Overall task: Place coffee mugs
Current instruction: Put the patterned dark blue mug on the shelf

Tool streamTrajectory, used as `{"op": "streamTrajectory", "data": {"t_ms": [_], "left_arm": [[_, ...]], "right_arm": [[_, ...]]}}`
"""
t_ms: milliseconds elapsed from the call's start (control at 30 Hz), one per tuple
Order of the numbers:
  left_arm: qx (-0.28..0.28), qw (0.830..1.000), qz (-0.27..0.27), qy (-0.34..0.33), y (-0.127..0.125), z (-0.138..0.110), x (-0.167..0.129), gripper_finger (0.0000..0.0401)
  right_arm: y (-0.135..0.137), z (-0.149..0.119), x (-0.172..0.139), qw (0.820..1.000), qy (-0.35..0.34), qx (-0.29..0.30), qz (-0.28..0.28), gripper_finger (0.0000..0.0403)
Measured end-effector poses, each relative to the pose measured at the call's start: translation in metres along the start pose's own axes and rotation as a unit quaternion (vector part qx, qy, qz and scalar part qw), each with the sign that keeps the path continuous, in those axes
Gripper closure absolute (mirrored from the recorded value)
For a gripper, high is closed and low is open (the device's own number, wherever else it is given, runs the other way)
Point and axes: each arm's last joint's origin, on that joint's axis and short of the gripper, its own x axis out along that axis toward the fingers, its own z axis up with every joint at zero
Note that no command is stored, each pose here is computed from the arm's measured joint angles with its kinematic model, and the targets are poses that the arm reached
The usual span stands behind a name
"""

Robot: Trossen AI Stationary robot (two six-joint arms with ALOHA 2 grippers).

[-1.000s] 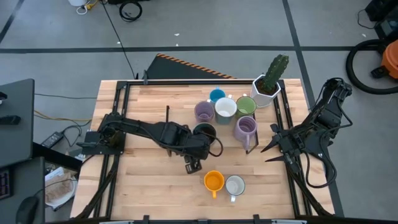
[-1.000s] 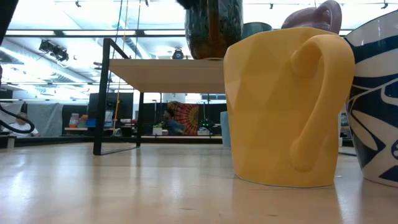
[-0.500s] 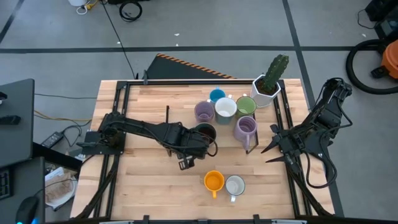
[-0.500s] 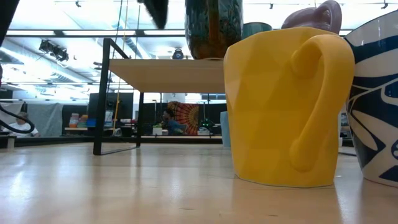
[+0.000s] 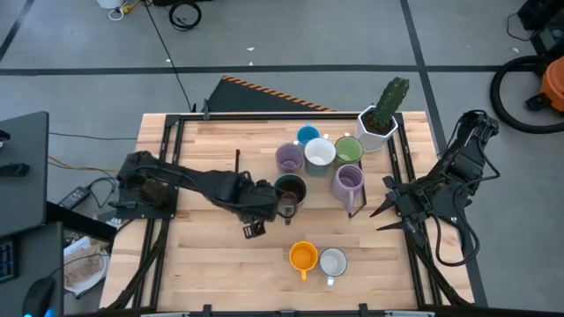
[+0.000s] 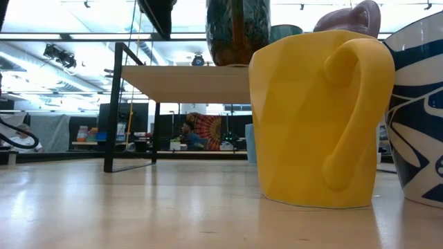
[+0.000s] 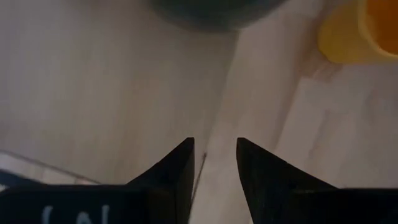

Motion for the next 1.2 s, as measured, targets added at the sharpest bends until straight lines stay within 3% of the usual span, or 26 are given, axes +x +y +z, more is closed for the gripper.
{"op": "streamTrajectory", "data": {"t_ms": [400,533,733,1000,1200], "left_arm": [[-0.019,0.996,-0.023,-0.079,0.012,-0.032,0.018,0.0276],[-0.035,0.989,-0.040,-0.135,0.014,-0.041,0.013,0.0275],[-0.031,0.980,-0.020,-0.193,0.009,-0.056,0.014,0.0271],[-0.018,0.976,0.007,-0.217,0.002,-0.067,0.035,0.0205],[-0.025,0.970,-0.003,-0.240,0.006,-0.064,0.052,0.0157]], "right_arm": [[0.000,0.000,0.000,1.000,0.001,0.000,0.000,0.0227],[0.000,0.000,0.000,1.000,0.001,-0.001,0.000,0.0227],[0.000,0.000,0.000,1.000,0.002,-0.001,0.000,0.0227],[-0.001,0.000,0.000,1.000,0.001,0.009,-0.003,0.0227],[-0.001,0.001,0.000,1.000,-0.005,0.021,-0.003,0.0227]]}}
